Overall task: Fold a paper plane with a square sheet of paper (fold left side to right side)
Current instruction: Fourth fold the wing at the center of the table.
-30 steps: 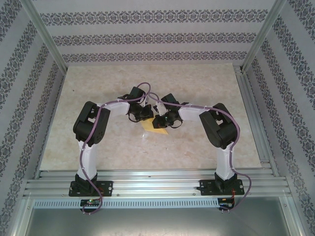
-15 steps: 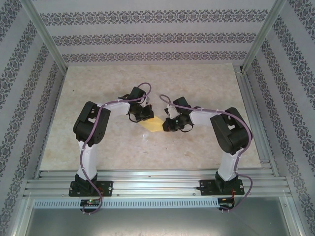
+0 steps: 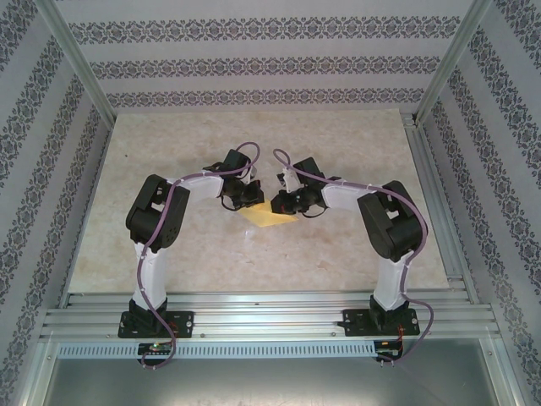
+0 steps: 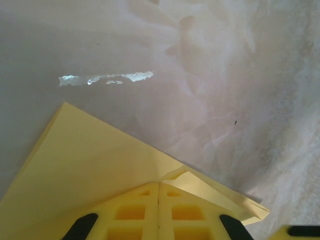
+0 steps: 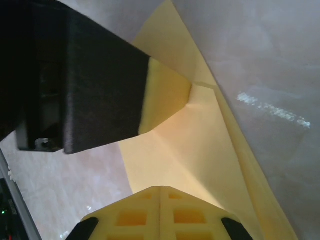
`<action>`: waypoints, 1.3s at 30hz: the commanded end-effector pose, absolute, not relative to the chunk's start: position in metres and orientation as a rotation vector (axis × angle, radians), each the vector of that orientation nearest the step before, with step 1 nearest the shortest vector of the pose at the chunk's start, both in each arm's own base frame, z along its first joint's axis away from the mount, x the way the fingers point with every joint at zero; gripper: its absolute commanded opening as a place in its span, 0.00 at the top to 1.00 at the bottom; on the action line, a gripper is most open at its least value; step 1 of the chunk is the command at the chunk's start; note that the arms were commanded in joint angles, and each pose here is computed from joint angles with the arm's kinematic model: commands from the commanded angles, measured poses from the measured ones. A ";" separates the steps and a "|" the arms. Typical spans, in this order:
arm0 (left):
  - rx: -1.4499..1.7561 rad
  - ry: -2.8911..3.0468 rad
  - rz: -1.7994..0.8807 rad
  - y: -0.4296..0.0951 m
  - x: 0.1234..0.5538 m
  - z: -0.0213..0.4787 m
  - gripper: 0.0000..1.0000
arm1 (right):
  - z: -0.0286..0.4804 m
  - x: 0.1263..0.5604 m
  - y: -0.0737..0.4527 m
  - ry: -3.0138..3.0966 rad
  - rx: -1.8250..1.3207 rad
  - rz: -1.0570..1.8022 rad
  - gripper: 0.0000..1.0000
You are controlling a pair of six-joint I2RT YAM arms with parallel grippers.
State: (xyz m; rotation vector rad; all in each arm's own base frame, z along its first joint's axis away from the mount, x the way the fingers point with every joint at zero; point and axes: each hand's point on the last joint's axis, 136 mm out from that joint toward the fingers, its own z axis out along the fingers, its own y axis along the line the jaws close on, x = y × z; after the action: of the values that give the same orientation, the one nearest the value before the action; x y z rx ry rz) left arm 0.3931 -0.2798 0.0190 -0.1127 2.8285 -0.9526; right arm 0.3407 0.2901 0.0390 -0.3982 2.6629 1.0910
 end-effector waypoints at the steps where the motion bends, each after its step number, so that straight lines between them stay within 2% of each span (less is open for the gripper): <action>1: -0.152 2.986 -0.712 -0.251 0.365 -0.023 1.00 | 0.030 0.351 0.291 2.666 -0.355 1.103 0.97; 11: -0.103 2.936 -0.705 -0.250 0.371 0.008 1.00 | -0.016 0.339 0.263 2.787 -0.184 1.080 0.98; 13: -0.086 2.910 -0.720 -0.251 0.374 0.022 0.96 | -0.023 0.335 0.258 2.816 -0.160 1.067 0.98; 16: -0.055 2.843 -0.765 -0.256 0.379 0.052 0.82 | -0.029 0.330 0.255 2.840 -0.153 1.063 0.98; 19: -0.032 2.786 -0.834 -0.262 0.380 0.076 0.78 | -0.030 0.328 0.254 2.848 -0.147 1.062 0.98; 23: -0.015 2.760 -0.969 -0.276 0.376 0.084 0.87 | -0.028 0.329 0.254 2.846 -0.146 1.065 0.97; 28: 0.061 2.793 -1.061 -0.304 0.367 0.070 0.96 | -0.026 0.331 0.255 2.848 -0.149 1.056 0.98; 39: 0.039 2.873 -1.016 -0.317 0.367 0.030 1.00 | -0.028 0.328 0.253 2.875 -0.168 1.013 0.97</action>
State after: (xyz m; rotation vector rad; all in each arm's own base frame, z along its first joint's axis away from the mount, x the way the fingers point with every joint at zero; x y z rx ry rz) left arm 0.3564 -0.3088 0.0250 0.0345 2.9140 -0.9862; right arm 0.3450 0.2780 0.0145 -0.2433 2.7030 1.1892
